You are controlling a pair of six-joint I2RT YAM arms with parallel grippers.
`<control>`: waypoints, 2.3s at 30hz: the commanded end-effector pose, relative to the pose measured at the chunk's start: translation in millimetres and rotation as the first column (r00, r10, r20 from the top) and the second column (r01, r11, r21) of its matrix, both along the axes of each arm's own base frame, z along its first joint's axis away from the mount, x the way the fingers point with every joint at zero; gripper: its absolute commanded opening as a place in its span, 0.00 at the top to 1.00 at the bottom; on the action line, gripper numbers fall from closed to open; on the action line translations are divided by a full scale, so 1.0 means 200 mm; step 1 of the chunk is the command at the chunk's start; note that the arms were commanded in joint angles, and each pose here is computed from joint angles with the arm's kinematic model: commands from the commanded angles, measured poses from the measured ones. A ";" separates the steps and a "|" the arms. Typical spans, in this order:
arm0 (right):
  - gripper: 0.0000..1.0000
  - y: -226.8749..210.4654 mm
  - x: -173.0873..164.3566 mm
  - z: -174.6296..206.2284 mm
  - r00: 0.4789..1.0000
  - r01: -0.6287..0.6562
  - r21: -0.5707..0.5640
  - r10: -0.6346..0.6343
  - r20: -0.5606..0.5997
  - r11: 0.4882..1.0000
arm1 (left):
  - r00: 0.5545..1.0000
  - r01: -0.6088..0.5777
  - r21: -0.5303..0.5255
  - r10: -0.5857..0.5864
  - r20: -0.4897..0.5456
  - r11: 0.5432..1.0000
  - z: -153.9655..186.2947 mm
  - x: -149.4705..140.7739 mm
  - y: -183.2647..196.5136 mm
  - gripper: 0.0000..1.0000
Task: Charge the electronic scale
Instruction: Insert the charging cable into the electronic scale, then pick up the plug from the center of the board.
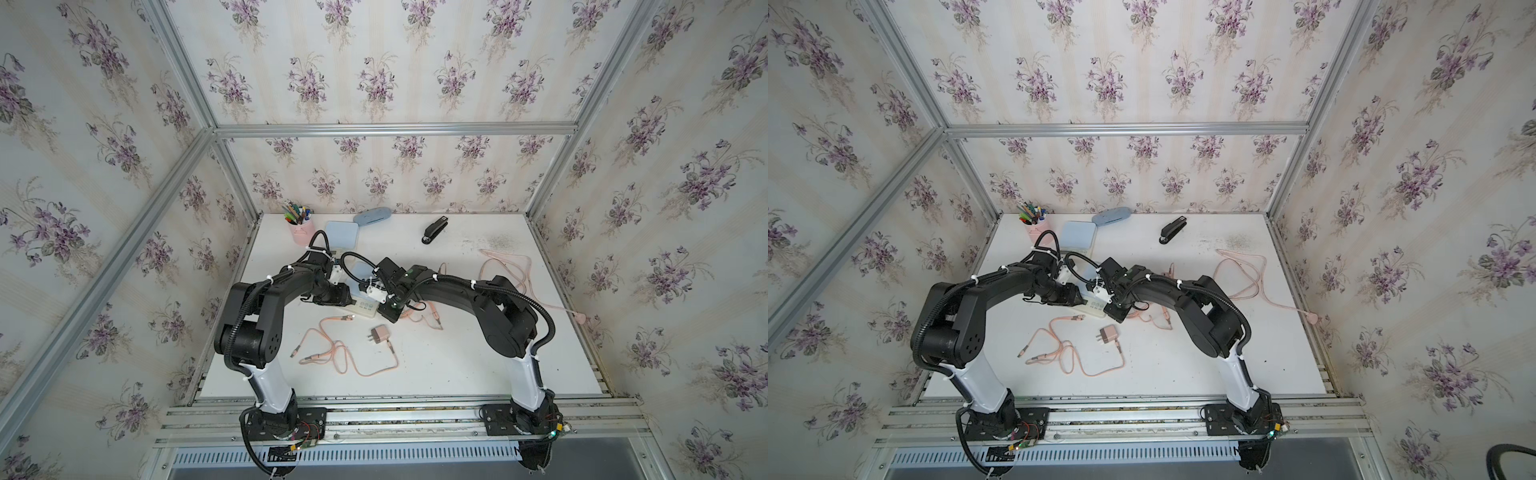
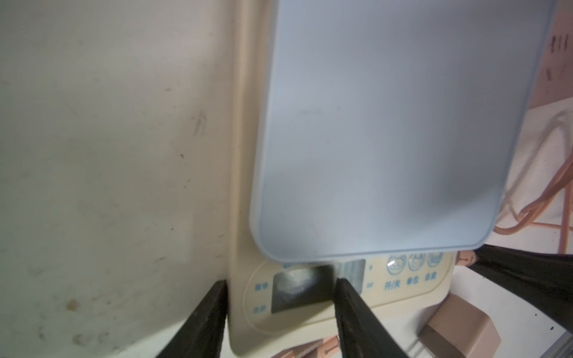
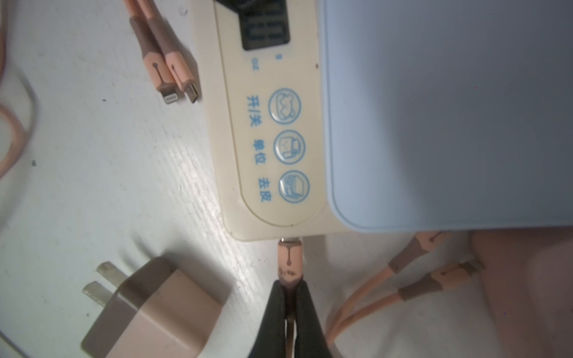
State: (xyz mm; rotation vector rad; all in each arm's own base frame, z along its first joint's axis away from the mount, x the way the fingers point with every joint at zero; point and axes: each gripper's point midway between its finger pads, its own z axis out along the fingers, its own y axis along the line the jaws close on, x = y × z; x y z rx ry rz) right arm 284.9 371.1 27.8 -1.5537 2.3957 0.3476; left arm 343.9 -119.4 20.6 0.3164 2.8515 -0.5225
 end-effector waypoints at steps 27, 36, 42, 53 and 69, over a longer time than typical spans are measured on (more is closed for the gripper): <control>1.00 0.44 0.14 0.21 0.993 -0.112 0.298 0.098 0.061 0.948 | 0.967 0.046 -0.262 -0.109 -0.232 0.964 0.02 -0.33 -0.29 0.54; 0.72 0.34 0.20 0.24 0.993 -0.008 0.261 -0.024 0.118 0.965 | 0.987 0.059 -0.213 -0.089 -0.136 0.975 0.11 -0.19 -0.24 0.50; 0.59 0.12 0.19 0.35 0.975 0.072 0.201 -0.111 0.191 0.977 | 0.996 0.087 -0.068 -0.088 -0.012 0.994 0.26 -0.01 -0.12 0.35; 0.56 -0.08 0.04 0.52 0.962 0.150 0.269 -0.203 0.182 0.951 | 0.982 0.145 0.012 -0.145 0.125 0.989 0.47 -0.07 -0.10 0.33; 0.50 -0.70 -0.10 0.60 0.700 0.660 0.534 -0.691 -0.181 0.528 | 0.710 0.644 0.300 -0.696 0.109 0.704 0.22 -0.50 -0.50 0.37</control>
